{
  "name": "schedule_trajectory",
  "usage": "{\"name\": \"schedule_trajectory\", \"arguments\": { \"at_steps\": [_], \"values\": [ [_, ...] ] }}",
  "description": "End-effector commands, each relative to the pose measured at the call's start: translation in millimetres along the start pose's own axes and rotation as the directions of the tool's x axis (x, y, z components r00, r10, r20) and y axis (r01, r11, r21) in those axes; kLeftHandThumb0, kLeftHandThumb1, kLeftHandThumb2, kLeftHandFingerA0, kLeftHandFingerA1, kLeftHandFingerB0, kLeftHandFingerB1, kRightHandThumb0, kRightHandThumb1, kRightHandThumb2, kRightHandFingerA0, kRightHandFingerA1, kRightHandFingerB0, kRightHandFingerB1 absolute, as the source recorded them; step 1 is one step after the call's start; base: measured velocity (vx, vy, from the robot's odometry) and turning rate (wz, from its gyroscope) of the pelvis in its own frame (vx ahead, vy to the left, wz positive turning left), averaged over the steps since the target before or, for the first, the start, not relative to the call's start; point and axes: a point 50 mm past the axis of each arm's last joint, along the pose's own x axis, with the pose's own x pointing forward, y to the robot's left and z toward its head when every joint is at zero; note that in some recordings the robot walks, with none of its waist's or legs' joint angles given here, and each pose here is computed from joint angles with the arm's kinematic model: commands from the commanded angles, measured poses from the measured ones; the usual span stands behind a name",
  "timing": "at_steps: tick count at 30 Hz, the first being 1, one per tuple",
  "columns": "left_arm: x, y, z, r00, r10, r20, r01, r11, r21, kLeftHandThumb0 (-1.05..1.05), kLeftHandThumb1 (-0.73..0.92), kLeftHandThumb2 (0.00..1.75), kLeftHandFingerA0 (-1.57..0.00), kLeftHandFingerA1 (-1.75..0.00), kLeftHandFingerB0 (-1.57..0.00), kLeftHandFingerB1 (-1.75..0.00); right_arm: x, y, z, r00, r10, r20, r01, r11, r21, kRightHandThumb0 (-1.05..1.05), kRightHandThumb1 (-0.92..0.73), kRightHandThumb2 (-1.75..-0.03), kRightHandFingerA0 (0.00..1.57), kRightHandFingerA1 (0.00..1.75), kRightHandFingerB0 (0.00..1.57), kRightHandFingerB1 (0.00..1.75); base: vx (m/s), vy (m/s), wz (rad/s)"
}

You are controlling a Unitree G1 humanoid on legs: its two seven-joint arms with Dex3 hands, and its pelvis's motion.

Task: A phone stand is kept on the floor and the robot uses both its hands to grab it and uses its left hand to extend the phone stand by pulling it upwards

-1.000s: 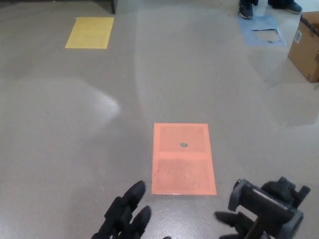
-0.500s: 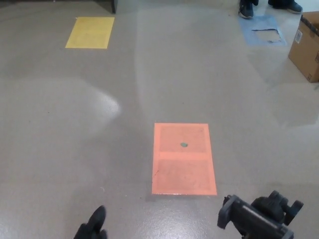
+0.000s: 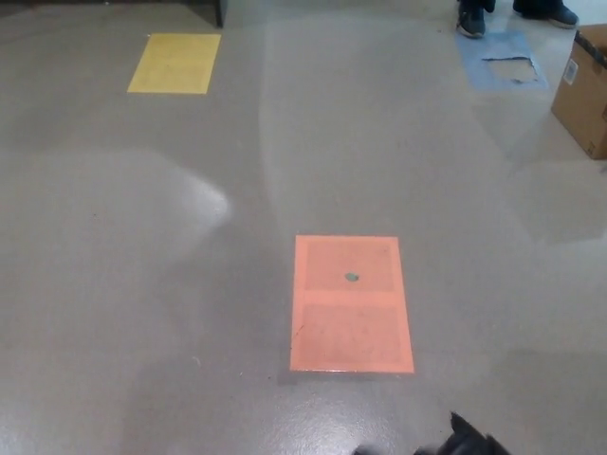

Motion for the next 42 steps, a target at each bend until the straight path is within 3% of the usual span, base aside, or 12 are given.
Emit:
{"name": "schedule_trajectory", "arguments": {
  "at_steps": [1, 2, 9, 10, 18, 20, 22, 35, 38, 40, 41, 42],
  "values": [
    [-27.2, 26.9, -4.1, 0.997, 0.026, 0.068, -0.024, 0.999, -0.024, -0.89, 0.55, 0.95, -0.13, -0.13, -0.05, -0.15, -71.2, -9.8, -2.0, 0.987, 0.154, -0.050, -0.154, 0.988, -0.006, -0.95, -0.63, -1.03, 0.00, 0.02, 0.00, 0.06, 0.00, 0.000, 0.00],
    [-29.4, 28.0, -5.4, 0.997, 0.032, 0.064, -0.030, 0.999, -0.037, -0.90, 0.55, 0.96, -0.12, -0.12, -0.05, -0.15, -80.8, -11.2, -1.7, 0.986, 0.157, -0.056, -0.158, 0.987, -0.008, -1.05, -0.55, -0.59, 0.00, 0.00, 0.00, 0.00, 0.00, 0.000, 0.00],
    [-38.9, 36.6, -11.5, 0.996, 0.055, 0.068, -0.054, 0.998, -0.016, -0.86, 0.56, 0.97, -0.08, -0.21, -0.02, -0.17, -133.8, -15.0, -3.4, 0.983, 0.149, -0.110, -0.129, 0.977, 0.170, -0.88, -0.45, -0.55, 0.00, 0.00, 0.00, 0.00, 0.00, 0.000, 0.00],
    [-42.5, 37.3, -12.8, 0.995, 0.070, 0.069, -0.070, 0.997, -0.015, -0.83, 0.55, 0.96, -0.07, -0.24, 0.00, -0.18, -145.1, -12.9, -8.7, 0.987, 0.104, -0.120, -0.077, 0.975, 0.208, -0.80, -0.46, -0.91, 0.00, 0.04, 0.00, 0.16, 0.00, 0.000, 0.00],
    [-53.5, 41.5, -16.8, 0.993, 0.094, 0.074, -0.093, 0.996, -0.004, -0.92, 0.60, 0.97, -0.10, -0.23, -0.07, -0.11, -161.6, 11.6, -32.7, 0.944, -0.272, -0.184, 0.322, 0.876, 0.358, -0.96, -0.58, -0.96, 0.15, 0.00, 0.02, 0.03, 0.00, 0.000, 0.00],
    [-55.7, 43.7, -15.9, 0.990, 0.092, 0.104, -0.095, 0.995, 0.026, -0.81, 0.65, 0.67, -0.13, -0.27, -0.05, -0.21, -157.6, 10.2, -36.3, 0.909, -0.358, -0.215, 0.413, 0.844, 0.342, -0.96, -0.54, -0.98, 0.01, 0.00, 0.00, 0.08, 0.00, 0.000, 0.00],
    [-56.6, 47.5, -17.3, 0.990, 0.070, 0.119, -0.075, 0.996, 0.040, -0.79, 0.60, 0.97, -0.14, -0.36, 0.00, -0.27, -154.1, 8.8, -38.0, 0.906, -0.369, -0.208, 0.421, 0.834, 0.357, -0.95, -0.54, -0.96, 0.00, 0.00, 0.00, 0.11, 0.00, 0.000, 0.00],
    [-56.6, 53.5, -16.9, 0.989, 0.045, 0.141, -0.061, 0.991, 0.116, -0.92, 0.67, 1.05, -0.09, -0.18, -0.09, -0.36, -149.3, 3.7, -47.0, 0.926, -0.333, -0.178, 0.368, 0.901, 0.230, -0.90, -0.59, -0.94, 0.03, 0.03, 0.00, 0.07, 0.00, 0.000, 0.00],
    [-54.7, 54.4, -16.2, 0.988, 0.036, 0.153, -0.056, 0.990, 0.128, -0.91, 0.65, 1.05, -0.01, -0.35, -0.10, -0.42, -146.2, 1.4, -48.1, 0.927, -0.339, -0.161, 0.368, 0.906, 0.211, -0.88, -0.60, -0.98, 0.02, 0.07, 0.00, 0.11, 0.00, 0.000, 0.00],
    [-53.4, 54.9, -16.3, 0.987, 0.039, 0.157, -0.059, 0.990, 0.126, -0.95, 0.74, 0.69, -0.12, -0.27, -0.17, -0.31, -143.5, 1.3, -49.9, 0.924, -0.347, -0.160, 0.377, 0.898, 0.225, -0.84, -0.56, -0.96, 0.04, 0.12, 0.00, 0.17, 0.00, 0.000, 0.00],
    [-52.5, 55.4, -17.2, 0.986, 0.041, 0.159, -0.062, 0.990, 0.127, -0.39, 0.33, 0.99, 0.00, -0.49, 0.00, -0.46, -143.2, 1.4, -49.7, 0.926, -0.344, -0.157, 0.373, 0.899, 0.230, -0.83, -0.56, -0.97, 0.03, 0.13, 0.00, 0.18, 0.00, 0.000, 0.00],
    [-52.4, 55.5, -17.7, 0.986, 0.042, 0.159, -0.063, 0.990, 0.129, -0.39, 0.32, 0.98, 0.00, -0.49, 0.00, -0.46, -144.0, 1.3, -48.0, 0.928, -0.339, -0.155, 0.368, 0.903, 0.224, -0.86, -0.69, -0.71, 0.00, 0.24, 0.00, 0.10, 0.00, 0.000, 0.00]
  ]
}}
